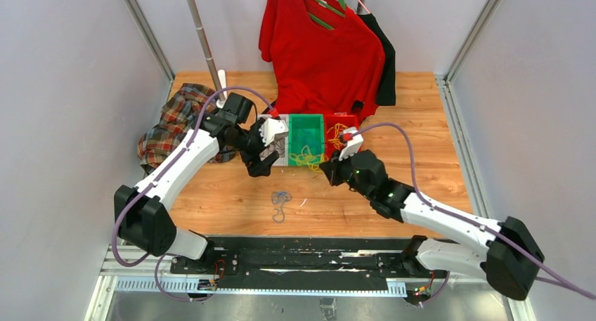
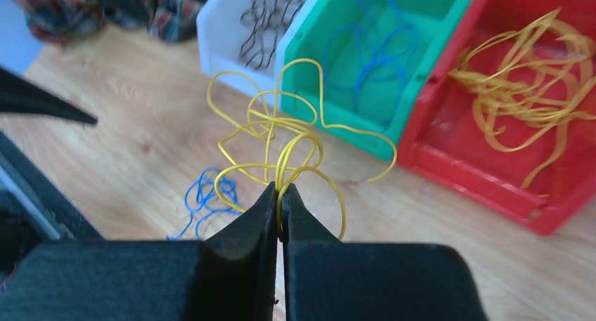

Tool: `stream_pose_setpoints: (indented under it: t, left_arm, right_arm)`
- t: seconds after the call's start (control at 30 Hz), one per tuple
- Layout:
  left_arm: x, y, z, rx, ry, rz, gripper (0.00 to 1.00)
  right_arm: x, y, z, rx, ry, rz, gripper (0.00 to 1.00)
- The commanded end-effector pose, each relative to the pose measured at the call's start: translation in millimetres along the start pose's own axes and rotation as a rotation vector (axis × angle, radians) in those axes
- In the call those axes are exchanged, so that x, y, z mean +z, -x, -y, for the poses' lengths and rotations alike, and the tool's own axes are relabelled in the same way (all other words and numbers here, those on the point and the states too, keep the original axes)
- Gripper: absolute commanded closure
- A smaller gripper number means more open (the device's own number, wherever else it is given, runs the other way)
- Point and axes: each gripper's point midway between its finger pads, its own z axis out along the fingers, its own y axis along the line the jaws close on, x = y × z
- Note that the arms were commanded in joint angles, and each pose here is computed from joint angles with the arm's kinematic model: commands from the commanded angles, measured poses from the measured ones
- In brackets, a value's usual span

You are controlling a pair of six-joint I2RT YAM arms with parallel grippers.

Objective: Untangle the cables

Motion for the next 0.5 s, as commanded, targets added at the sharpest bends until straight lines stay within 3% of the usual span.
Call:
stream_pose_setpoints:
  t: [0.0,0.23,0.47]
  left_arm:
    - [2.6,2.1,7.7,-0.022,-0.048,0.026,0.03]
    - [-3.2,4.6,9.0,-0.033,-0.033,0.039,0.02]
    - [-8.4,16.2,13.8,-0.037,-0.052,0.082,0.02]
  right_arm:
    - [-15.7,47.5,32.4,0.013,-0.110,0.104,0.99]
    - [-22.2,95.3,73.0,0.068,-0.213,0.181,0.99]
    - [-17.9,104.0,57.7,0.050,-0.119,0.173,0.99]
